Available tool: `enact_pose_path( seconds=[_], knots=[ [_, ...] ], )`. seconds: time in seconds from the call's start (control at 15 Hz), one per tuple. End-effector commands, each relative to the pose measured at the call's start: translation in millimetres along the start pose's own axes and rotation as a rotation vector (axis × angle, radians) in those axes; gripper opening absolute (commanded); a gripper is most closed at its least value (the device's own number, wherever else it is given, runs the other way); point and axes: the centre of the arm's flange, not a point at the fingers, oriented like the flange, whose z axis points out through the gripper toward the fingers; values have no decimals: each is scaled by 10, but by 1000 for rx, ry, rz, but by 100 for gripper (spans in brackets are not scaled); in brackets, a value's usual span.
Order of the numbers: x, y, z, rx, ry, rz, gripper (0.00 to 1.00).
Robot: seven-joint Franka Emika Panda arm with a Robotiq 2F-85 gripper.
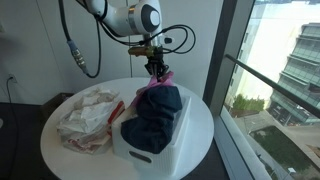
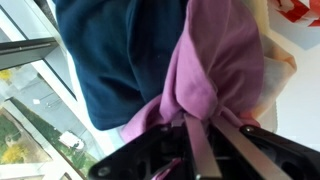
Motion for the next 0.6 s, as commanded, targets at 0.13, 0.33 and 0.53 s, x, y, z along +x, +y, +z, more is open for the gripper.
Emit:
enact_pose_path(
  seconds=[0.13,0.33,0.53],
  knots=[
    [-475,-119,-659,55,50,98,2],
    [-812,-314,-1132,81,119,88,2],
    [-1299,-659,-1550,129,153,-51,2]
  ],
)
